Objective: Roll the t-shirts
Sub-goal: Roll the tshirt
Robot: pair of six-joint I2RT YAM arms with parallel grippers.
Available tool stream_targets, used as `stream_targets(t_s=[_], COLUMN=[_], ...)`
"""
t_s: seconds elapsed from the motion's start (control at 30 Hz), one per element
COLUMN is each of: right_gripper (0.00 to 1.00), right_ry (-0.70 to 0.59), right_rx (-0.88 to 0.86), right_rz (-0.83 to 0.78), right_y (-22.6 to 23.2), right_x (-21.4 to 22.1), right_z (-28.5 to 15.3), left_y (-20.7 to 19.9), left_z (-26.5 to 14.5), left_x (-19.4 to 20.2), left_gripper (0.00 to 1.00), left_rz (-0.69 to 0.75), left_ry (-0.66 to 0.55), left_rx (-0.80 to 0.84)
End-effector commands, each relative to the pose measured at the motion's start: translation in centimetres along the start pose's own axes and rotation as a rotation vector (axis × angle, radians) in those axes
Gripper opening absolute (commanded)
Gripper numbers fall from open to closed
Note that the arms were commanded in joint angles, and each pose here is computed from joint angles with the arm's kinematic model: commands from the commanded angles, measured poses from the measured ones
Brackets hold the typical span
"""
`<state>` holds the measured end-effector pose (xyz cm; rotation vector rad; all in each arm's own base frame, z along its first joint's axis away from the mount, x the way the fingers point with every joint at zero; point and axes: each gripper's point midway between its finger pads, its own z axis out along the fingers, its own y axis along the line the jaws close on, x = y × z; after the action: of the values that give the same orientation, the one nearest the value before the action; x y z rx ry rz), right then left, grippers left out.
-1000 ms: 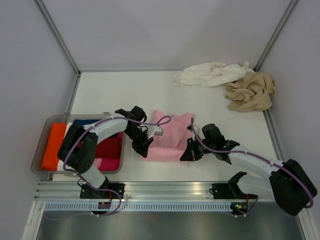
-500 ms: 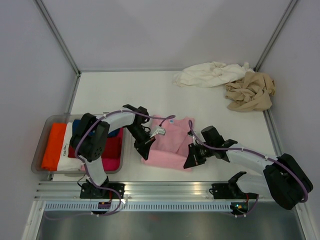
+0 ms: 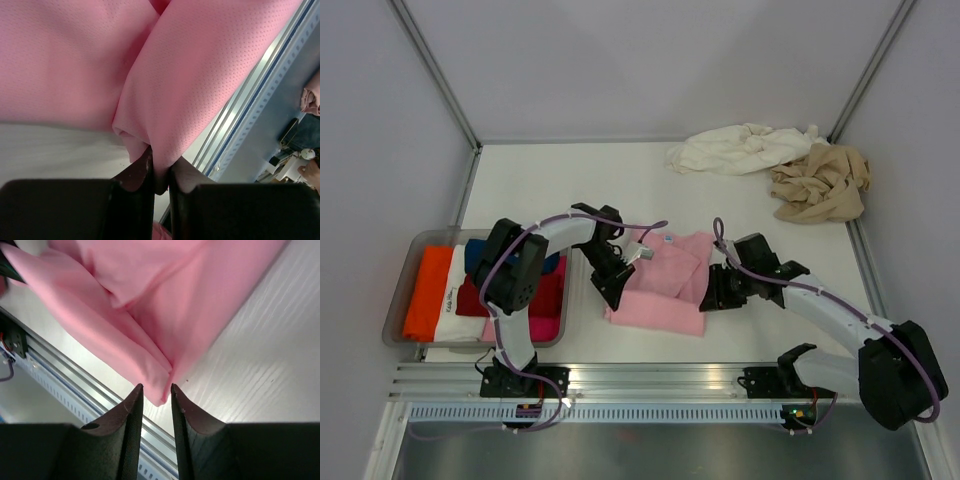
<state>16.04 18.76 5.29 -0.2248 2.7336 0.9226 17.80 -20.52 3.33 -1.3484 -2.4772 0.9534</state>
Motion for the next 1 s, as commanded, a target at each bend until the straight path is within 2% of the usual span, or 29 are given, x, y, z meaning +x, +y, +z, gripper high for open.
stream_targets(t_s=[0.0, 0.03, 0.1, 0.17, 0.27, 0.4, 0.5, 0.53, 0.67, 0.73, 0.83, 0.97], right_gripper=[0.34, 0.32, 0.17, 0.08, 0.04, 0.01, 0.00, 0.00, 0.00, 0.00, 0.00, 0.00], right_ry=[-0.145, -0.155, -0.181, -0.189, -0.203, -0.162, -0.154, -0.181, -0.130, -0.156, -0.158, -0.165], right_rx=[0.090, 0.089, 0.080, -0.003, -0.151, -0.161, -0.152, -0.161, -0.121, -0.139, -0.160, -0.155], right_rz=[-0.122, -0.156, -0.232, -0.353, -0.477, -0.535, -0.510, -0.510, -0.459, -0.434, -0.380, -0.309], right_y=[1.1, 1.6, 2.8, 6.4, 11.3, 12.4, 11.5, 11.6, 10.1, 10.0, 9.0, 7.1], right_x=[-4.4, -4.7, -5.4, -5.0, -4.1, -3.8, -3.8, -4.3, -4.1, -5.0, -5.3, -6.2], right_z=[-3.5, -3.8, -4.0, -2.8, -0.7, 2.2, 4.4, 5.1, 7.2, 7.7, 7.9, 8.0], left_y=[0.5, 0.4, 0.5, 0.5, 0.6, 0.7, 0.8, 0.9, 1.0, 0.9, 1.4, 1.4], left_z=[-1.0, -1.1, -1.1, -1.1, -1.0, -1.1, -1.1, -1.1, -1.5, -1.8, -2.3, -3.6], left_x=[-2.2, -2.4, -2.6, -2.6, -2.5, -2.6, -2.6, -2.5, -2.7, -3.0, -3.0, -3.1], left_gripper=[0.18, 0.18, 0.19, 0.18, 0.19, 0.20, 0.23, 0.26, 0.36, 0.41, 0.52, 0.56], left_rz=[-0.022, -0.020, -0.023, -0.029, -0.042, -0.043, -0.039, -0.039, -0.021, -0.003, 0.040, 0.181], left_ry=[-0.057, -0.061, -0.070, -0.070, -0.065, -0.068, -0.064, -0.061, -0.063, -0.072, -0.064, -0.074], left_rx=[-0.042, -0.043, -0.043, -0.048, -0.049, -0.055, -0.062, -0.065, -0.079, -0.086, -0.116, -0.165])
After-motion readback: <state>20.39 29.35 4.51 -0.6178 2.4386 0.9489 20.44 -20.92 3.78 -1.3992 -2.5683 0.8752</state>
